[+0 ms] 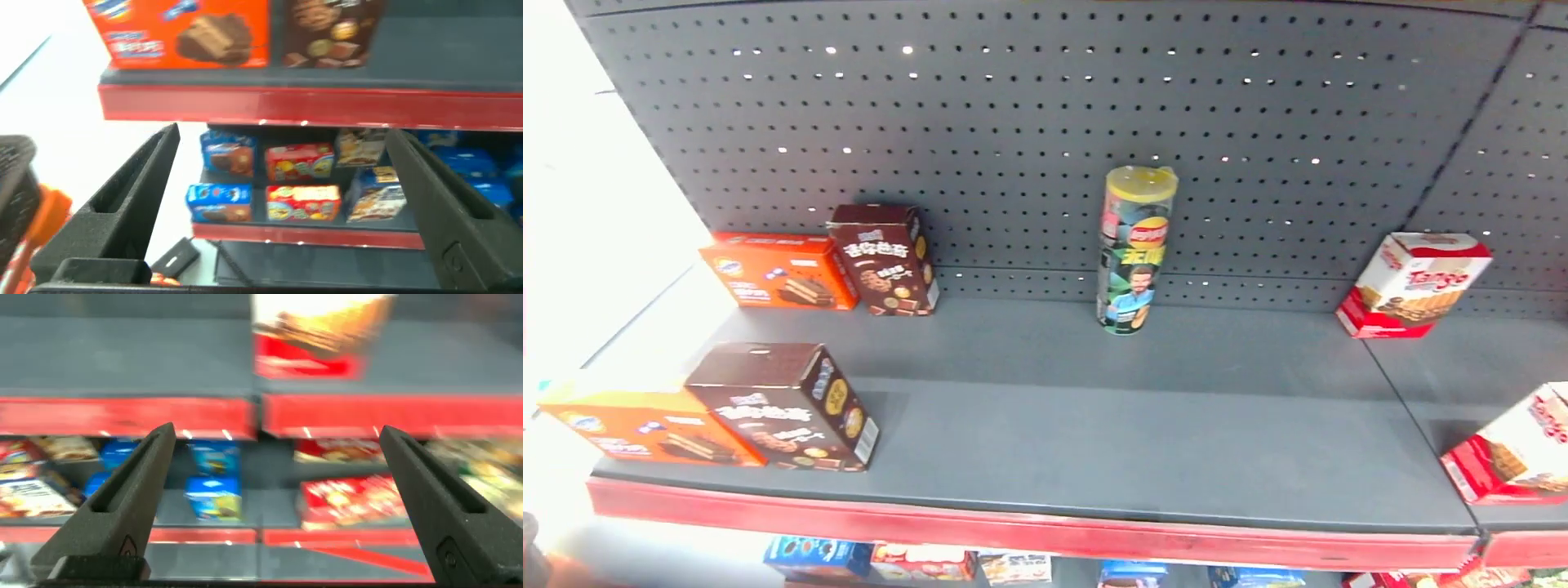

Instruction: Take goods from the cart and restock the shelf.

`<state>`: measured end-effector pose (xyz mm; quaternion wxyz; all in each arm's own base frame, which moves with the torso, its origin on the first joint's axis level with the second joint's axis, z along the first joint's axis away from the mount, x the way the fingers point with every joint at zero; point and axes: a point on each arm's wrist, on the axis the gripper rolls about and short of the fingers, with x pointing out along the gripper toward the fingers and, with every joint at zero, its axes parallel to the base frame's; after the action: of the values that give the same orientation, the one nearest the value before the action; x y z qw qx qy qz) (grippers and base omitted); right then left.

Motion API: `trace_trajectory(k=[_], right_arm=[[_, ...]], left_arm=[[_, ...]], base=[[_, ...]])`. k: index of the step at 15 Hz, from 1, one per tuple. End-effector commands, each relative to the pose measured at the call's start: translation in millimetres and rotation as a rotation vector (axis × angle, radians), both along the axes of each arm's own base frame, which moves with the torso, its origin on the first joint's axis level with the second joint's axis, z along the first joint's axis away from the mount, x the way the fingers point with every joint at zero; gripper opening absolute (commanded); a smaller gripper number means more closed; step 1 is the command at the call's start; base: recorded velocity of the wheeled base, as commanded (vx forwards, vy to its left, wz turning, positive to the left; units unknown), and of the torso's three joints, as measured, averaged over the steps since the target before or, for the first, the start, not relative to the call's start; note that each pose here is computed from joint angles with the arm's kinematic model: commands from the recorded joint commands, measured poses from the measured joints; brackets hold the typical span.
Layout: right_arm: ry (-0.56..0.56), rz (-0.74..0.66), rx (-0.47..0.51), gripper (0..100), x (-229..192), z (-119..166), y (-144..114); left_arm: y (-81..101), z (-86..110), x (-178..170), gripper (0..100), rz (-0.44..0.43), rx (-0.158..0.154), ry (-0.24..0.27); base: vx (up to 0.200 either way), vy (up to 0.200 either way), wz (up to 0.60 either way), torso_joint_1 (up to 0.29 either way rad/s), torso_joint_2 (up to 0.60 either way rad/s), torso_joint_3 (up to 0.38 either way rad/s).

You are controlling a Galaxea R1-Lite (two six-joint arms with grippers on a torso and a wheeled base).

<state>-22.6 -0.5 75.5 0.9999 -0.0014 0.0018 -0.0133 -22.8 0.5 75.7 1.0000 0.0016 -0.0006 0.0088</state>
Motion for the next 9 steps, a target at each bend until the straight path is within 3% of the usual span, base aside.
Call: trace_trajectory(k=[1, 9], right_arm=[[0.001, -0.001, 0.0, 100, 0.1, 0.1, 0.0], [0.001, -0.003, -0.002, 100, 0.1, 0.1, 0.0]], left_arm=[[0.0, 0.0, 0.0, 100, 0.001, 0.0, 0.0], [0.0, 0.0, 0.0, 100, 0.001, 0.0, 0.0]], base=[[0.0, 0.0, 0.6, 0.017, 0.01, 0.002], [0.0, 0.0, 0.6, 0.002, 0.0, 0.002]])
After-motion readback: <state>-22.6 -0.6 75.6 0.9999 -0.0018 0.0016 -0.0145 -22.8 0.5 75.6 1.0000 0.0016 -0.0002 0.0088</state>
